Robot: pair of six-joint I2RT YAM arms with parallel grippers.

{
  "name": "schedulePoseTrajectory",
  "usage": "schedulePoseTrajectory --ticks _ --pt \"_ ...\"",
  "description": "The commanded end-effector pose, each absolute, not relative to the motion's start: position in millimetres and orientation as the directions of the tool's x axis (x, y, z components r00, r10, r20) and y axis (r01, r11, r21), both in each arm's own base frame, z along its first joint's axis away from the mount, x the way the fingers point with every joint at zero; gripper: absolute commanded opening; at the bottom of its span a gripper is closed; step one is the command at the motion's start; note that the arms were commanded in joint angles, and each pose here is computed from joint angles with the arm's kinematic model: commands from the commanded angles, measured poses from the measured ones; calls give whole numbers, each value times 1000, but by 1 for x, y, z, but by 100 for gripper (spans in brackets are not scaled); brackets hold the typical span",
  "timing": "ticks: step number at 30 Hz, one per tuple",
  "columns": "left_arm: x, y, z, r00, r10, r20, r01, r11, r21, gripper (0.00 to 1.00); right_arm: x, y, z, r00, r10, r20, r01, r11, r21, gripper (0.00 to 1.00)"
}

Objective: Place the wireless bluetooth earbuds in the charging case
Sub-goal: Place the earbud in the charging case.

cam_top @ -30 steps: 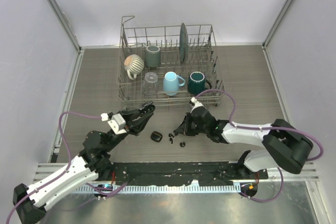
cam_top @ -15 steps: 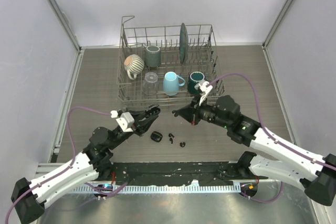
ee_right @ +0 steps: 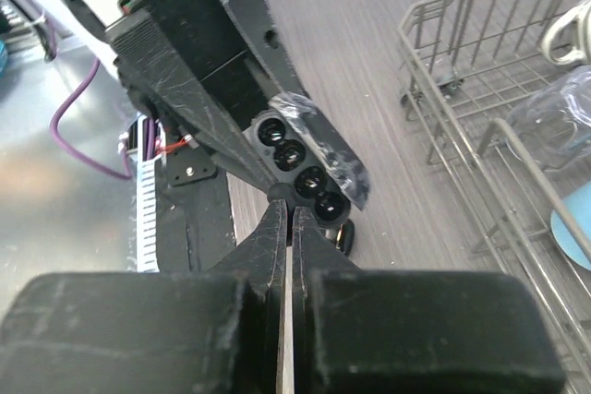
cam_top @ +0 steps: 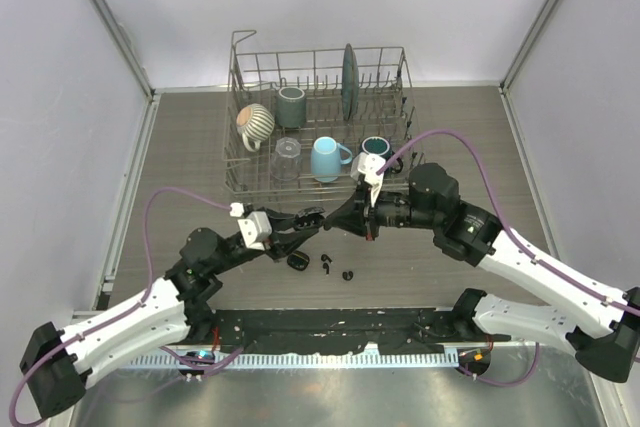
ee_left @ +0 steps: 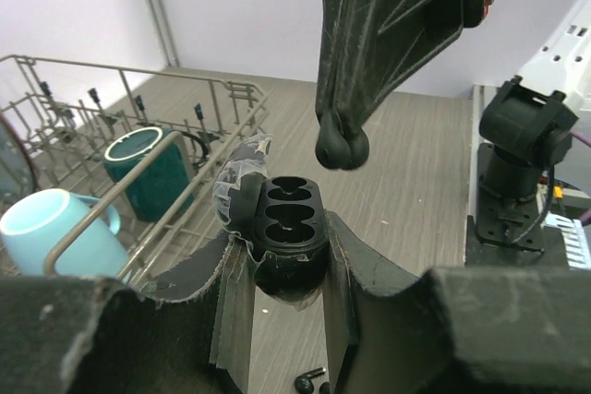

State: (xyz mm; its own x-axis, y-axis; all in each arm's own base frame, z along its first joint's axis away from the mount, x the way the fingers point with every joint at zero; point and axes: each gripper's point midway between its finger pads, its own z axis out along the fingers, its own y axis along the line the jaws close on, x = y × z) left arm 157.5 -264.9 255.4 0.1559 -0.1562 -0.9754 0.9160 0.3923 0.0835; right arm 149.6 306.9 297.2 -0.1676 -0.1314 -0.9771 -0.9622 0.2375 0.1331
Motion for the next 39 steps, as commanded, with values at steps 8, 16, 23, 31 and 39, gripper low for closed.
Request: schedulePoseTrajectory --ticks 8,16,23,31,39 --pt "144 -285 291 159 -221 -962 961 259 99 0 132 308 329 -32 -81 -996 -991 134 21 1" --pt "135 -296 288 123 -214 -969 981 171 87 0 137 310 329 -21 -75 -997 -989 150 10 1" --pt "132 -300 291 114 -223 -968 987 140 84 0 140 312 322 -14 -93 -996 -987 158 -1 1" --pt "129 -301 305 121 -263 -957 988 125 91 0 128 318 303 -3 -162 -987 -993 116 -16 1" --pt "127 -297 313 133 -291 -948 987 130 98 0 135 315 287 20 -239 -971 -983 173 -63 1"
